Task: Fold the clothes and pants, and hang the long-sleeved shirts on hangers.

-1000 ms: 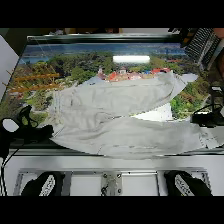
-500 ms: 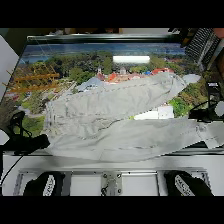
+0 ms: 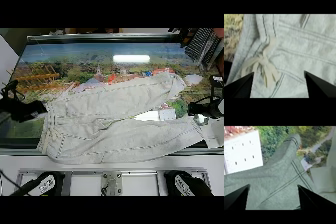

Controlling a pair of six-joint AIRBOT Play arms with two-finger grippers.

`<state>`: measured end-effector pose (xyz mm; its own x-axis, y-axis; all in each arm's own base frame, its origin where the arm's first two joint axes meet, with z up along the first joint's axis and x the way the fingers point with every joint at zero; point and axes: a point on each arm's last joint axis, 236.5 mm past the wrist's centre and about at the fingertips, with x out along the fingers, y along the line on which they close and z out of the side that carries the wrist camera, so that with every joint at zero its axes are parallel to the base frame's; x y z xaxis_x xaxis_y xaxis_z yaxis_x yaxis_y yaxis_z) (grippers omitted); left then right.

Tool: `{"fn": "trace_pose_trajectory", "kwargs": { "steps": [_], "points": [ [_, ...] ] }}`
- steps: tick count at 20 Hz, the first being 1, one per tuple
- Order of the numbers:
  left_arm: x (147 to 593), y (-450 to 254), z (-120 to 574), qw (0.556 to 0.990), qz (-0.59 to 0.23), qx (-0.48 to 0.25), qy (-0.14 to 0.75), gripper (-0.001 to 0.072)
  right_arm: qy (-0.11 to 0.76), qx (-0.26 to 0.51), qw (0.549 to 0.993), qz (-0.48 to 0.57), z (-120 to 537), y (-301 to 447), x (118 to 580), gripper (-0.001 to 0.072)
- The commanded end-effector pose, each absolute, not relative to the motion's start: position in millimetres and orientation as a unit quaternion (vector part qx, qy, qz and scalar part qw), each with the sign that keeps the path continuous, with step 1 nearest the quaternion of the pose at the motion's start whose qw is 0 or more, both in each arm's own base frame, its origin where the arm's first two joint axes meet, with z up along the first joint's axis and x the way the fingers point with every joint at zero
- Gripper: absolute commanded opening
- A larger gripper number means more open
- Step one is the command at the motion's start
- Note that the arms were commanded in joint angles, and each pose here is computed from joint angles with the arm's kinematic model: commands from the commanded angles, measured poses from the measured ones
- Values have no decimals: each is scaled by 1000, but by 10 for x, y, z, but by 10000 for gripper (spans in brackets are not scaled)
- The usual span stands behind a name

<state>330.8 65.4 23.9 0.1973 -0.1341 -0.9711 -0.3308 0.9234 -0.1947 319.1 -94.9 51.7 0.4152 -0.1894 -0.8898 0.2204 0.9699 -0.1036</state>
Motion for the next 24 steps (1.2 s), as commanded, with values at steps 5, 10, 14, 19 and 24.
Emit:
{"fn": "trace_pose_trajectory", "kwargs": {
  "steps": [5, 10, 14, 19, 24],
  "points": [
    [4195, 1398, -457, 746, 45, -221, 627, 709, 514, 83, 850, -78, 619, -595, 3239, 651],
    [4426, 1425, -821, 735, -34, -313, 601, 709, 509, 123, 851, -51, 639, -391, 3279, 651],
    [4432, 1341, -1041, 716, -74, -299, 627, 709, 505, 151, 849, -32, 664, -253, 3306, 651],
    [4503, 1030, -1174, 704, -114, -295, 636, 709, 501, 171, 848, -19, 690, -154, 3327, 651],
    [4600, 729, -1100, 701, -145, -301, 631, 640, 507, 173, 844, -20, 629, -161, 3350, 651]
  ]
}}
